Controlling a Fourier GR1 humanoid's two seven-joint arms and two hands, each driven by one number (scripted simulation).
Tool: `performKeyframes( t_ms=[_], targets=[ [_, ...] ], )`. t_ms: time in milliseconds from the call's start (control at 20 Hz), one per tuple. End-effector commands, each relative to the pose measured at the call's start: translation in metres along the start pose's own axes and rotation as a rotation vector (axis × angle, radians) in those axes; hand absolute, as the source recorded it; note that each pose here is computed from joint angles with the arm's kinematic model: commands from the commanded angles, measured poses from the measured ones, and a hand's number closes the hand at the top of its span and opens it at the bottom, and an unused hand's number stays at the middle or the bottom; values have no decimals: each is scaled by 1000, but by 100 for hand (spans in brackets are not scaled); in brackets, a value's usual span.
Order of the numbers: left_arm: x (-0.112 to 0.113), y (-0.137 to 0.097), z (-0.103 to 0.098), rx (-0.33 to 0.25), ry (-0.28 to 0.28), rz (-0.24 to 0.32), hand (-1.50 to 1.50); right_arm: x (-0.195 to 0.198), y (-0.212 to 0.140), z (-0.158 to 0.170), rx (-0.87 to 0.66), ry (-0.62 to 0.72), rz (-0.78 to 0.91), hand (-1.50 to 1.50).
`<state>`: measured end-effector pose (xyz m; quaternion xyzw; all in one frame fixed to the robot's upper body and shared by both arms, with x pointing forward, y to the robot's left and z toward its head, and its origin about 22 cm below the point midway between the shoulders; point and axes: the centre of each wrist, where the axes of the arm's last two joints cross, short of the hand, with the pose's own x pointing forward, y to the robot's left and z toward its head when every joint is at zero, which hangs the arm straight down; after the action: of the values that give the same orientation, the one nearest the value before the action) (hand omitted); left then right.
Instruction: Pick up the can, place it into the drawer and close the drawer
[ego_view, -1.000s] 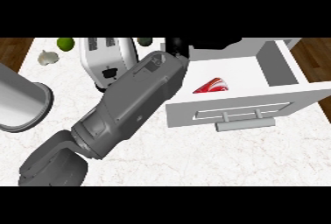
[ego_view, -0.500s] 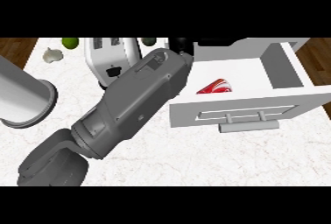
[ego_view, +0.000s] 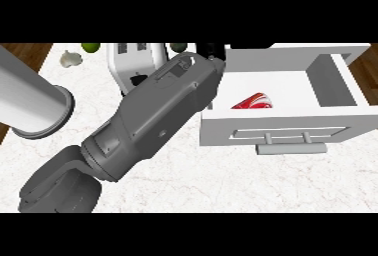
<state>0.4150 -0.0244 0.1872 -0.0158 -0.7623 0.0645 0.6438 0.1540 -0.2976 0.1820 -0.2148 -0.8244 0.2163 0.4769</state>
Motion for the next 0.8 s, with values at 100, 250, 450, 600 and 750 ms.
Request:
performKeyframes(
  t_ms=[100, 250, 450, 600, 750],
  targets=[
    [-2, 2, 0, -11, 33, 9, -150, -3, 38, -36, 79, -26, 158, -150],
    [14, -1, -6, -14, 34, -2, -150, -5, 61, -57, 33, -37, 194, -150],
    [5, 0, 1, 13, 50, 0, -150, -31, 90, -78, 110, -42, 311, -150],
    [13, 16, -10, 2, 33, -14, -150, -31, 112, -105, 153, -55, 361, -150],
    [9, 27, -8, 35, 25, -30, -150, -42, 118, -123, 196, -38, 438, -150]
  ],
)
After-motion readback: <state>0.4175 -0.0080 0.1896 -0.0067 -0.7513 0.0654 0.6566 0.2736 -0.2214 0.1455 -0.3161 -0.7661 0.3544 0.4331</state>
